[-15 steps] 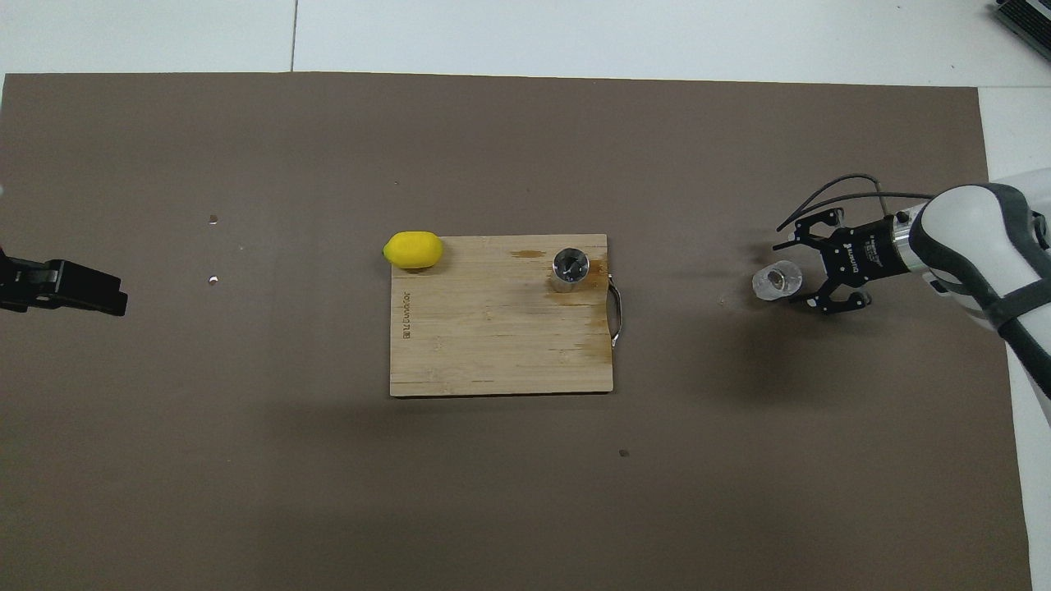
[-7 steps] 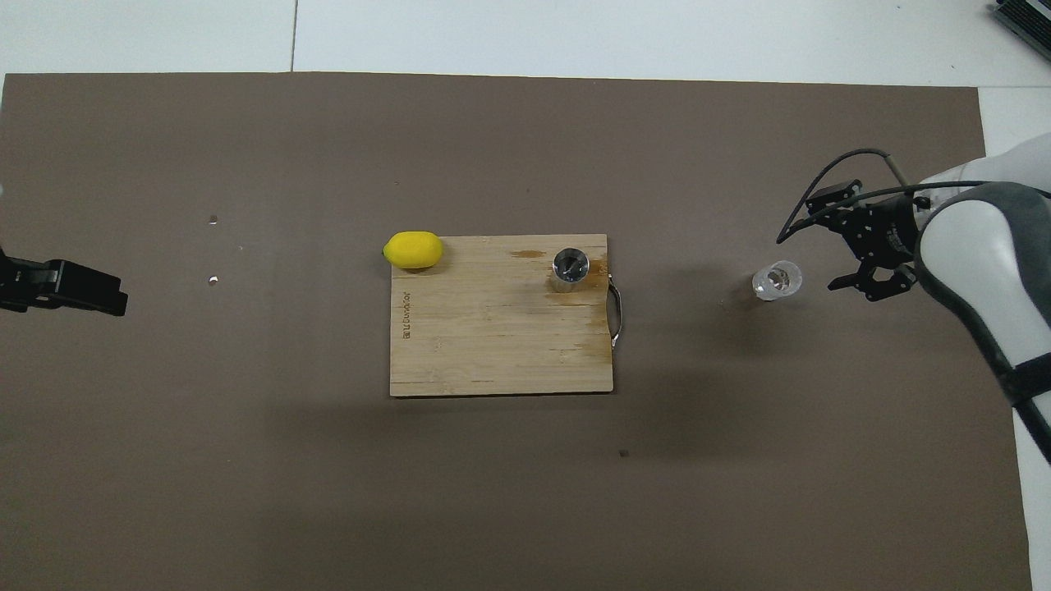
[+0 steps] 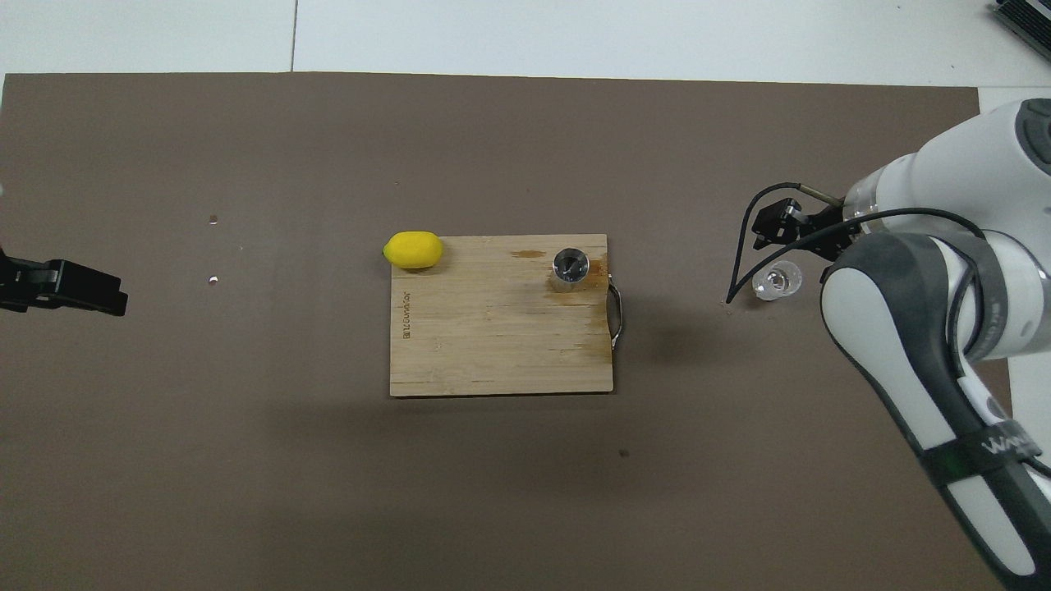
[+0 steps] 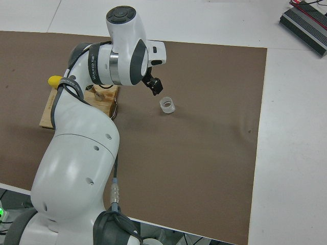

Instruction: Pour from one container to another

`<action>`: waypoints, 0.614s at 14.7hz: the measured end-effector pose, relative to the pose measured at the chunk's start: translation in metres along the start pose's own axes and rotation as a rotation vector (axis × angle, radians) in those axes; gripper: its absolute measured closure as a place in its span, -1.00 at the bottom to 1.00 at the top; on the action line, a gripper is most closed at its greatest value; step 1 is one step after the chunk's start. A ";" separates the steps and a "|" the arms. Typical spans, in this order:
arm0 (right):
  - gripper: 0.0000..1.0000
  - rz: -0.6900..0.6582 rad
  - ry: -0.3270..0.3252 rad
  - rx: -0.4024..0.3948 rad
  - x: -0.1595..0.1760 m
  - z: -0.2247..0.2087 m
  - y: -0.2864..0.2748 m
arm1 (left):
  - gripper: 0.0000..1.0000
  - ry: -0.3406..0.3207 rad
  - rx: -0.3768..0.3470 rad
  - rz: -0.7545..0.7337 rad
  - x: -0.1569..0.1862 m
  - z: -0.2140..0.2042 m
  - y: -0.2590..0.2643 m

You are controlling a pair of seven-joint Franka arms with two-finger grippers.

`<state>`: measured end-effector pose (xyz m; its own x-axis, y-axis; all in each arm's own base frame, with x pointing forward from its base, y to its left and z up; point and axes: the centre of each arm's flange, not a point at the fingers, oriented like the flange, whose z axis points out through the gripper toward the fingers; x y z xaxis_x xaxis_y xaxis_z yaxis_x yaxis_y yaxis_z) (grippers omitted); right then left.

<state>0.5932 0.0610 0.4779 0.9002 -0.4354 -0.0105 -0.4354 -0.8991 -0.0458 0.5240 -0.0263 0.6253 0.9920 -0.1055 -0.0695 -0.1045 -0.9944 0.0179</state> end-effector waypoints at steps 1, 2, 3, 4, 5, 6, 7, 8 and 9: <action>-0.98 -0.044 0.014 -0.004 -0.005 -0.016 0.002 | -1.00 0.000 0.000 0.000 0.000 0.000 0.000; -0.99 -0.088 0.021 -0.008 -0.010 -0.035 0.004 | -1.00 0.000 0.000 0.000 0.000 0.000 0.000; -0.99 -0.125 0.026 -0.012 -0.015 -0.054 0.007 | -1.00 0.000 0.000 0.000 0.000 0.000 0.000; -0.98 -0.154 0.028 -0.016 -0.019 -0.073 0.009 | -1.00 0.000 0.000 0.000 0.000 0.000 0.000; -0.99 -0.175 0.032 -0.024 -0.022 -0.089 0.012 | -1.00 0.000 0.000 0.000 0.000 0.000 0.000; -0.99 -0.188 0.033 -0.030 -0.022 -0.100 0.014 | -1.00 0.000 0.000 0.000 0.000 0.000 0.000; -0.99 -0.196 0.031 -0.035 -0.023 -0.107 0.015 | -1.00 0.000 0.000 0.000 0.000 0.000 0.000; -0.99 -0.201 0.026 -0.039 -0.023 -0.111 0.016 | -1.00 0.000 0.000 0.000 0.000 0.000 0.000; -0.99 -0.209 0.019 -0.043 -0.023 -0.115 0.018 | -1.00 0.000 0.000 0.000 0.000 0.000 0.000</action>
<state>0.5631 0.0495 0.5925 0.9707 -0.2397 0.0140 -0.2397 -0.9708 -0.0027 0.5240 -0.0263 0.6253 0.9920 -0.1055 -0.0695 -0.1045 -0.9944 0.0179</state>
